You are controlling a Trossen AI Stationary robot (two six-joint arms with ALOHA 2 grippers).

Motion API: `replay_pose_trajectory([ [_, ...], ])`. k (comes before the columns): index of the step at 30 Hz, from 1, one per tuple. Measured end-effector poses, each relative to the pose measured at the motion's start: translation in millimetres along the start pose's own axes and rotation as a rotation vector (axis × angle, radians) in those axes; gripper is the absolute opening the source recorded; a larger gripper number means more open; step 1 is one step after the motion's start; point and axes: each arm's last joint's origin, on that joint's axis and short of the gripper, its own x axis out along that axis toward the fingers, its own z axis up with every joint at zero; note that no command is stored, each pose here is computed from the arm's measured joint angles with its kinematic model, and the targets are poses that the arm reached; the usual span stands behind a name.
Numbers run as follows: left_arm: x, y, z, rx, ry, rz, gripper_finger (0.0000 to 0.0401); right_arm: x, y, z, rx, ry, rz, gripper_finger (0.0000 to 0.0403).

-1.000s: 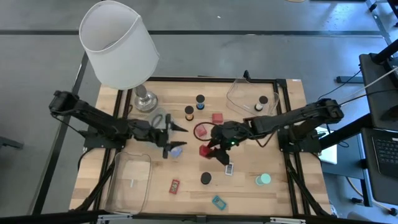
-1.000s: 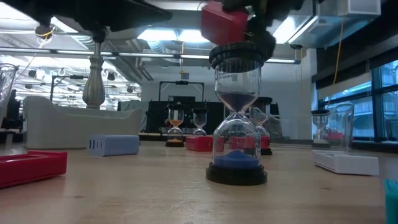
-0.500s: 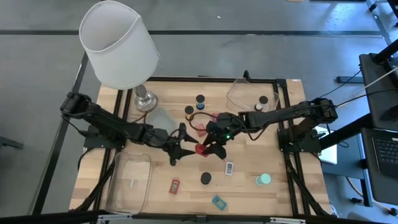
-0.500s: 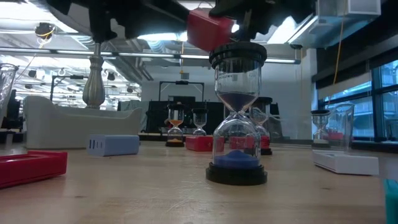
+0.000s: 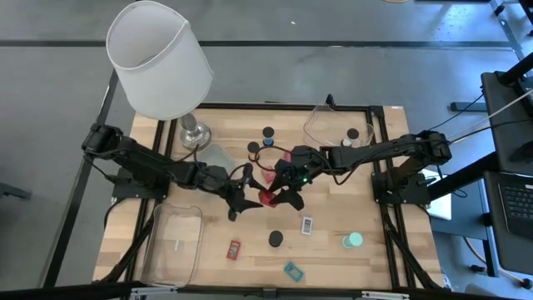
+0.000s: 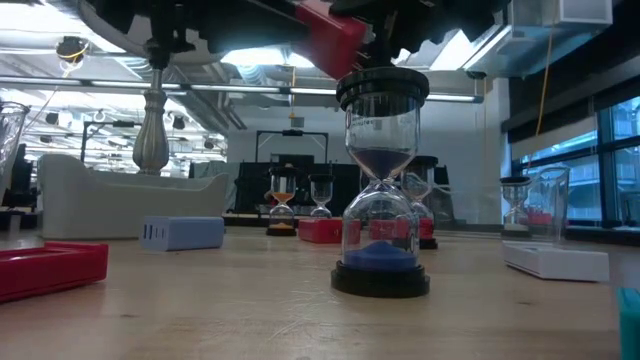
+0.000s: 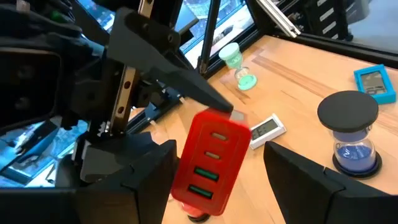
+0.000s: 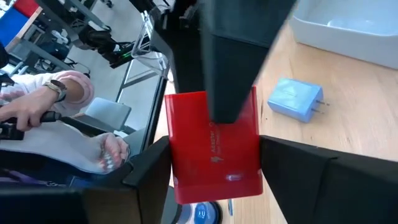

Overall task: Pick & Place Office items
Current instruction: Put the right red charger adapter into the gray bin

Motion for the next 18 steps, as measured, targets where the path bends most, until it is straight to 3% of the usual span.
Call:
replay_pose_trajectory([
  [6,0.2,3.6,-2.2,-0.003,-0.012,-0.019,0.0224,-0.5,-0.5,0.7,-0.017,0.000,0.011,0.0222],
  [15,0.4,7.8,-5.0,0.004,-0.004,-0.009,0.0125,-0.7,1.1,3.6,-0.066,-0.023,0.040,0.0222],
  [18,0.4,7.8,-4.9,0.003,-0.006,-0.011,0.0123,-0.8,1.0,4.0,-0.071,-0.025,0.042,0.0222],
])
